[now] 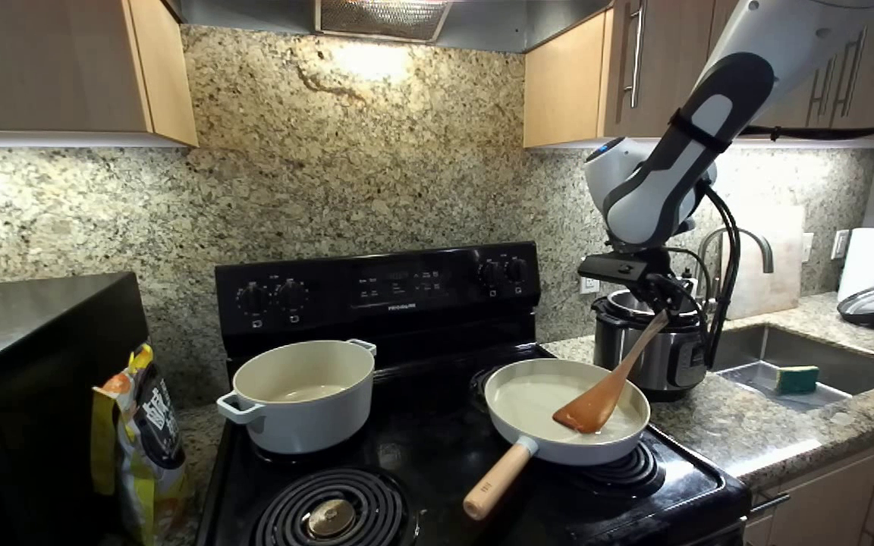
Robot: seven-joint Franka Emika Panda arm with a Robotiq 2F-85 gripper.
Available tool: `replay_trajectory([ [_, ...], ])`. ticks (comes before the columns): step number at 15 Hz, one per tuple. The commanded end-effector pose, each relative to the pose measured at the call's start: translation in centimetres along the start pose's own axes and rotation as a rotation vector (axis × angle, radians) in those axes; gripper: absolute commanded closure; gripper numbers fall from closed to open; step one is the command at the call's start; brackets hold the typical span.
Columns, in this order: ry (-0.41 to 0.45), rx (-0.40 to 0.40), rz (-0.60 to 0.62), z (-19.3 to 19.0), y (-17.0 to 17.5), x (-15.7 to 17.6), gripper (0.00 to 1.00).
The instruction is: Pick up the cooking stick and stir in the pan
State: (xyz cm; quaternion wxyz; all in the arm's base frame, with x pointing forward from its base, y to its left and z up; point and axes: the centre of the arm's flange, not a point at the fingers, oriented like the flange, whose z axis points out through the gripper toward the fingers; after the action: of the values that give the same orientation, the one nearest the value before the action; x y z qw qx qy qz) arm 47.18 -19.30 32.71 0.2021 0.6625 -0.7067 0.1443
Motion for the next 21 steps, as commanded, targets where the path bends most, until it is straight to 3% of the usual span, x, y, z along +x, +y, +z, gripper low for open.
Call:
replay_trajectory([
  [1,-0.011,0.006,0.029,-1.6,-1.2,-0.1,0.90],
  [12,-0.017,-0.002,-0.098,-2.1,-2.3,-5.3,0.90],
  [21,-0.039,-0.014,-0.063,-0.8,-1.5,-3.5,0.90],
])
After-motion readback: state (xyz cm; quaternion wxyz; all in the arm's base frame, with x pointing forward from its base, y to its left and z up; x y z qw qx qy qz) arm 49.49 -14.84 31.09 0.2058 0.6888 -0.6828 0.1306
